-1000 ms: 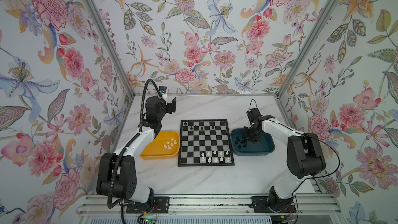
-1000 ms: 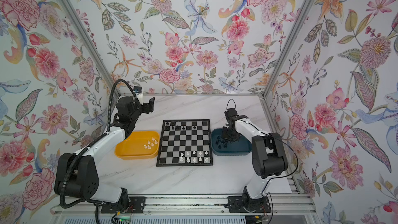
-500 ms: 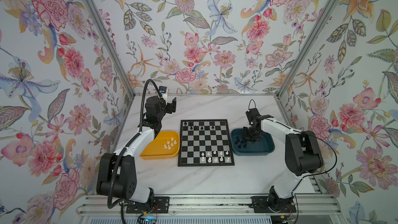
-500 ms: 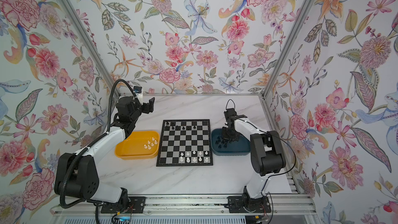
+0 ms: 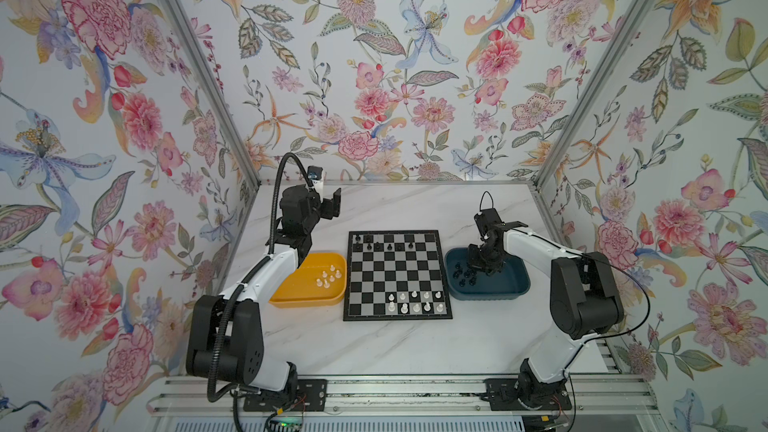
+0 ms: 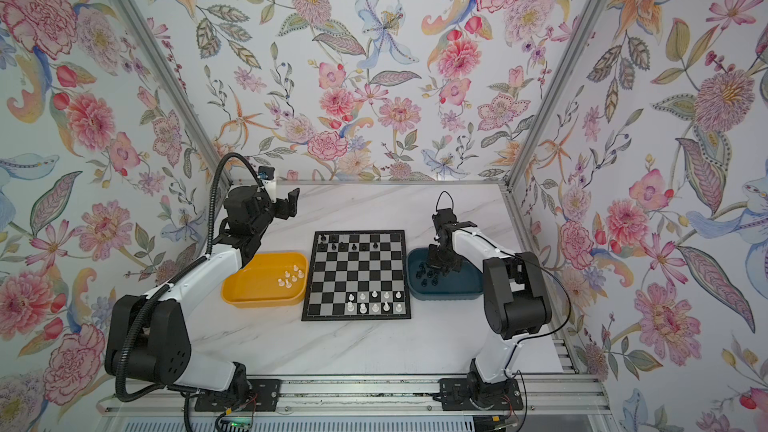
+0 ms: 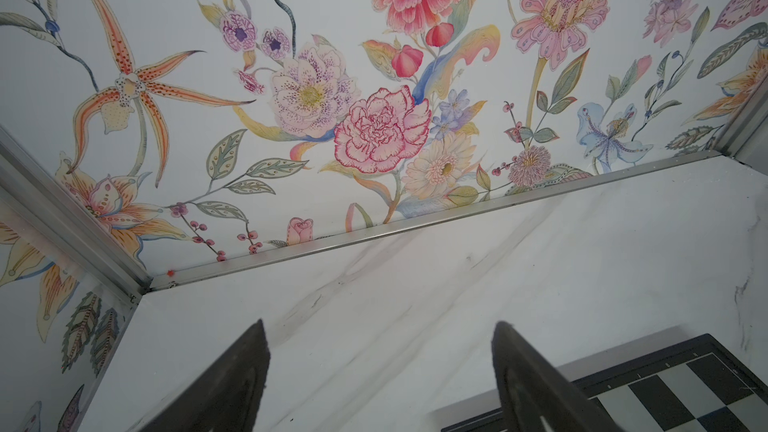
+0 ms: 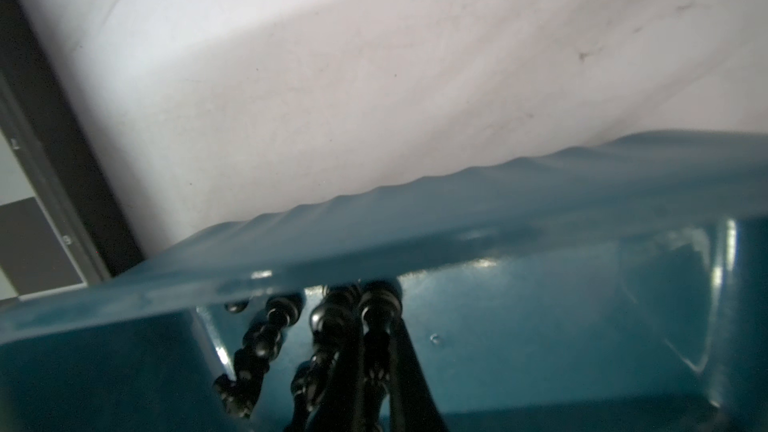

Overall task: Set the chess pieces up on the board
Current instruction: 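Lower the right gripper into the teal tray and grasp a black piece, then lift the black piece and carry it over the board's far row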

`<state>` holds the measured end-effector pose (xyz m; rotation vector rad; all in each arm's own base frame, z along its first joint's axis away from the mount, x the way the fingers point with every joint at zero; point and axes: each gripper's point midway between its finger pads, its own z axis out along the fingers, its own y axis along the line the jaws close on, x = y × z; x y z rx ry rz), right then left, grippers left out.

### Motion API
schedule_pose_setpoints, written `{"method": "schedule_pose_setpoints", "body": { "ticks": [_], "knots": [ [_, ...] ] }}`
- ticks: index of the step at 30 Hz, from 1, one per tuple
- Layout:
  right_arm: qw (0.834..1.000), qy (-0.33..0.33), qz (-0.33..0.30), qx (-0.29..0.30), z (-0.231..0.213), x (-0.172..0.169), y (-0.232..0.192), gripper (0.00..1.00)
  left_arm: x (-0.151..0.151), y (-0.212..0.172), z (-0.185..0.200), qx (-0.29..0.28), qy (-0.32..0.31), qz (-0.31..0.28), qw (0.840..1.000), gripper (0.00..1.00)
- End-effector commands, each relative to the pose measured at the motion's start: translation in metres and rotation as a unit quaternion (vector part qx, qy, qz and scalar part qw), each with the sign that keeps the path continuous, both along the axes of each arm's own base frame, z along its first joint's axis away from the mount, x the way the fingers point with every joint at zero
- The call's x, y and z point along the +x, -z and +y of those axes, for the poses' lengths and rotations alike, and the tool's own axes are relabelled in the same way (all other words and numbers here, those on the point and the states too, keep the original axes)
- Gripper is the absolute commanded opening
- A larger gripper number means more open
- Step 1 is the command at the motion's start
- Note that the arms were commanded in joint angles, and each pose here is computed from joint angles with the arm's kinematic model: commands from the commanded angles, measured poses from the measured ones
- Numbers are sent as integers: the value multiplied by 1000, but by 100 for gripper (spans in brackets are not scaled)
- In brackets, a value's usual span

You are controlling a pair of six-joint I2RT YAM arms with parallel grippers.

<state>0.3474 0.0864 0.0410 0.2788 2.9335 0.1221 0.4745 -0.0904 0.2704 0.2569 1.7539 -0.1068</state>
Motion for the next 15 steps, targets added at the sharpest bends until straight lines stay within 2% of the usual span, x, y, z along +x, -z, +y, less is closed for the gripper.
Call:
{"method": "schedule_pose_setpoints", "body": {
  "ticks": [1, 15],
  "knots": [
    [1000, -3, 6, -6, 1, 0, -2, 0, 3, -15, -7, 0, 12, -24, 1000, 85],
    [1000, -1, 8, -29, -11, -15, -44, 0, 0, -12, -10, -2, 21, -25, 999, 85]
  ]
}}
